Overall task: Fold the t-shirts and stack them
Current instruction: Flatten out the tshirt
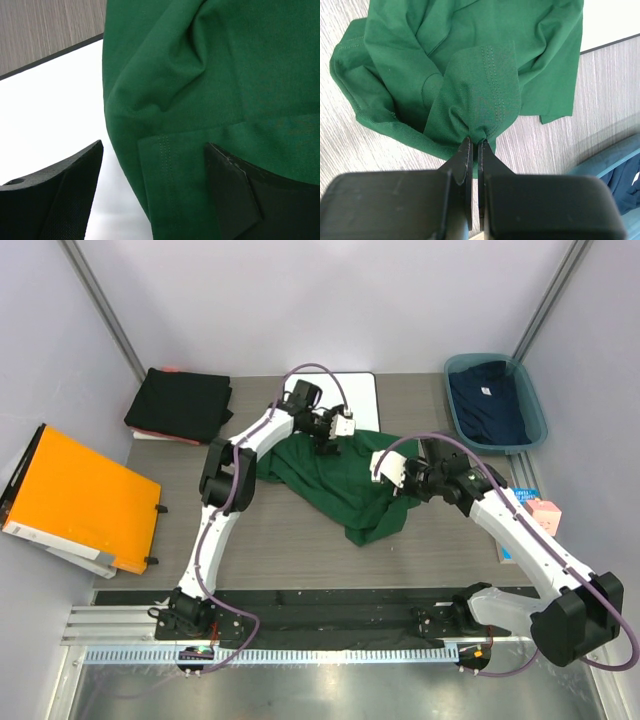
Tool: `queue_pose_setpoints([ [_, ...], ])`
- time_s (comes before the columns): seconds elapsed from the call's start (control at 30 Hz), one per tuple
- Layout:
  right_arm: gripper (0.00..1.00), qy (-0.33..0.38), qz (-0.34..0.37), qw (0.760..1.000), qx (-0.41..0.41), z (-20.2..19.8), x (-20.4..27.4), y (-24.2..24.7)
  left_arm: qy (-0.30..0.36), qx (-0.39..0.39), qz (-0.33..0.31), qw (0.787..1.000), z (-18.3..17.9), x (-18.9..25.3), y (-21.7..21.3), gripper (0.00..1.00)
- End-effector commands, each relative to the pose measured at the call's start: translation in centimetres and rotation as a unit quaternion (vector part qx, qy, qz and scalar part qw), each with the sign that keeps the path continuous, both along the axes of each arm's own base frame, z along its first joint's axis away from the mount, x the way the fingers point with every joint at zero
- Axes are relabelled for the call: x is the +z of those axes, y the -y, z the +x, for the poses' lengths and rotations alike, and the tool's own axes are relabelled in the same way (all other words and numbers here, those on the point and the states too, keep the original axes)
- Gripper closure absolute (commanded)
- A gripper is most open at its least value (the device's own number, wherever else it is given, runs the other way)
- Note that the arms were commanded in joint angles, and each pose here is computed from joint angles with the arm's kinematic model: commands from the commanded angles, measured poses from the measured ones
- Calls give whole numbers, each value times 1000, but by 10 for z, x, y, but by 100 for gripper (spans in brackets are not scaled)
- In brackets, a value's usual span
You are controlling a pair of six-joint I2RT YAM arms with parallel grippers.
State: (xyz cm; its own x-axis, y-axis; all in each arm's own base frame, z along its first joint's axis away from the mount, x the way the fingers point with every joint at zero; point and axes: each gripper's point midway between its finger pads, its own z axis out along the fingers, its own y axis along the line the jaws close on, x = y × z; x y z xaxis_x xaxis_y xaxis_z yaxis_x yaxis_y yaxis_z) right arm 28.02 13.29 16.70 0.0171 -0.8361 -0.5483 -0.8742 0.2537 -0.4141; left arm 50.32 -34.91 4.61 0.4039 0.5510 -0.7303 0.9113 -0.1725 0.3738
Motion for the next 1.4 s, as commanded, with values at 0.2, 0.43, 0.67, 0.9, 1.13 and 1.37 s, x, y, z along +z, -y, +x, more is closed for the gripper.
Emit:
queue_pose_setpoints([
  [0.2, 99, 37, 30, 999, 6, 18, 29, -9, 3, -20, 72, 997, -7, -34, -17, 35],
  [0.43, 99, 40, 33, 999, 4, 23, 33, -7, -15, -61, 119, 991, -29, -48, -34, 47],
  [0.67, 99, 50, 43, 998, 7, 27, 45, -10, 13, -100, 213, 972, -32, -76, -63, 42],
  [0.9, 99, 59, 42, 997, 14, 33, 49, -6, 22, -171, 264, 949, -43, -83, -82, 53],
  [1.13, 99, 63, 42, 997, 11, 38, 51, -1, 5, -230, 291, 929, -64, -79, -98, 73],
  [1.37, 99, 72, 42, 996, 11, 39, 56, 1, -40, -245, 292, 924, -90, -68, -104, 97],
])
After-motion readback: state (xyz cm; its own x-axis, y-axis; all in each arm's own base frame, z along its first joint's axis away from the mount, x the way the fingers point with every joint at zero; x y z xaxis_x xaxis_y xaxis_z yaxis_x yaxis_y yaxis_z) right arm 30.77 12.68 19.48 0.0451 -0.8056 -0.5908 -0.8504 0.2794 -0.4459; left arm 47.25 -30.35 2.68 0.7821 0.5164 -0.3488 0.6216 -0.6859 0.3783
